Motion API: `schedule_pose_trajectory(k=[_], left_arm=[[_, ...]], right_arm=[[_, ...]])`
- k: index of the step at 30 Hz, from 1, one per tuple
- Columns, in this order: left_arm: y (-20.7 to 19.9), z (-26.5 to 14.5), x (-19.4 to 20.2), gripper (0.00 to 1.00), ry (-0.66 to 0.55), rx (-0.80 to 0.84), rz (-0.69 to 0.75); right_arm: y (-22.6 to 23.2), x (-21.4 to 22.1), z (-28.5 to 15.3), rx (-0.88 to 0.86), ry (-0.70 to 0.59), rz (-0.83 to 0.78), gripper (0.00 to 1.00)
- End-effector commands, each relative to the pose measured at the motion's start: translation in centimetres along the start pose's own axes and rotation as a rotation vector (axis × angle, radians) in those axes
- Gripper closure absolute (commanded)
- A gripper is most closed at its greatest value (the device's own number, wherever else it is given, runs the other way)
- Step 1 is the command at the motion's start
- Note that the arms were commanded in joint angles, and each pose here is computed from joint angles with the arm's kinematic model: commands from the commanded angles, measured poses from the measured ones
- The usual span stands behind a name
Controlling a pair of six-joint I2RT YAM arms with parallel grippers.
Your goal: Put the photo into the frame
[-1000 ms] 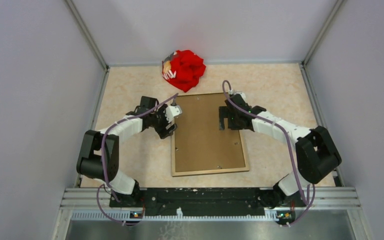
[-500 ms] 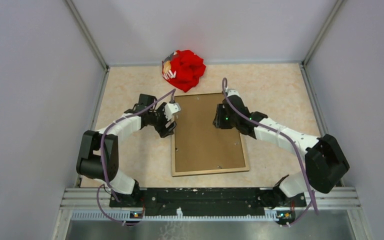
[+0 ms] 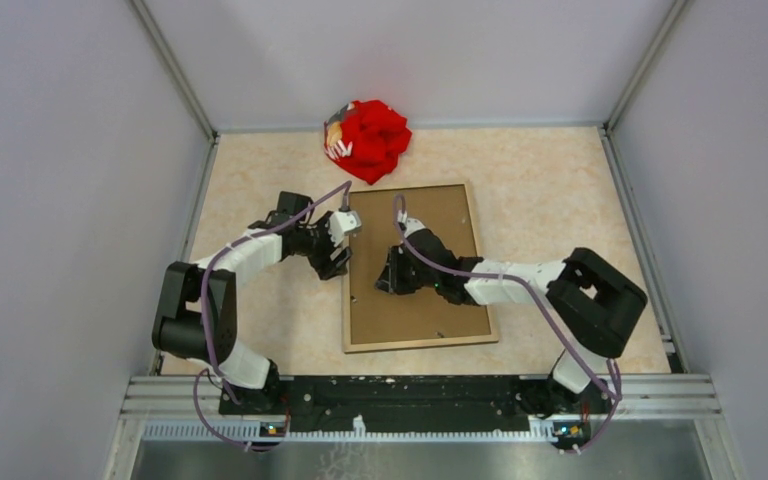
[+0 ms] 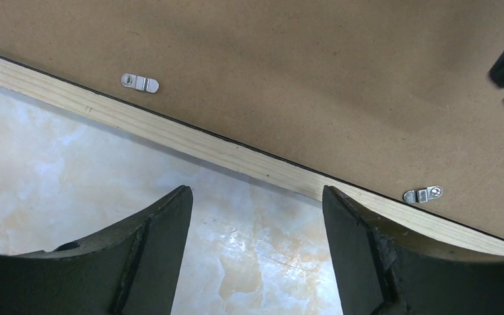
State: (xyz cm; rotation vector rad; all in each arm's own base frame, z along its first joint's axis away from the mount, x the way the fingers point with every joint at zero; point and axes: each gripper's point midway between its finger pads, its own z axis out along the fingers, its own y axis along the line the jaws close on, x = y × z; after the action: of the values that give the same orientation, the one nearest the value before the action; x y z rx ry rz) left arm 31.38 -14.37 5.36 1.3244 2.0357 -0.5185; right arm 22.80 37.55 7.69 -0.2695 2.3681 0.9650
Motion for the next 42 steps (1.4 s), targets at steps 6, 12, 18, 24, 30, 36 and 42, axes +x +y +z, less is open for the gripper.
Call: schedule_pose_trajectory(k=[6,12,18,24,30,36,42], left_arm=[[0.1,0.0,0.1,0.25,-0.012,-0.006,0.020],[0.1,0.3,0.3,0.28,-0.007,-0.003,0.015],[0.2,0.6,0.5,0.28,-0.002,0.000,0.006],[0.2,0.7,0.7,0.29,0.002,-0.002,0.005],[0.3,0.9,0.9,0.30,0.007,-0.007,0.003],[0.4,0.9,1.0,0.30,0.009,-0.009,0.003],[0.4,0.9,1.0,0.31,0.009,-0.009,0.003]], right_arm=[[3.2,0.4,3.5,-0.155,-0.002,0.051,0.86],[3.3,1.3,4.9,-0.184,0.042,0.029,0.84],[3.3,2.2,5.7,-0.196,0.089,0.007,0.82],[3.6,2.5,5.8,-0.219,0.105,0.001,0.82],[4.1,2.4,5.8,-0.247,0.111,-0.011,0.82],[4.7,2.1,6.0,-0.263,0.116,-0.021,0.82],[4.9,2.2,6.3,-0.271,0.128,-0.023,0.83]])
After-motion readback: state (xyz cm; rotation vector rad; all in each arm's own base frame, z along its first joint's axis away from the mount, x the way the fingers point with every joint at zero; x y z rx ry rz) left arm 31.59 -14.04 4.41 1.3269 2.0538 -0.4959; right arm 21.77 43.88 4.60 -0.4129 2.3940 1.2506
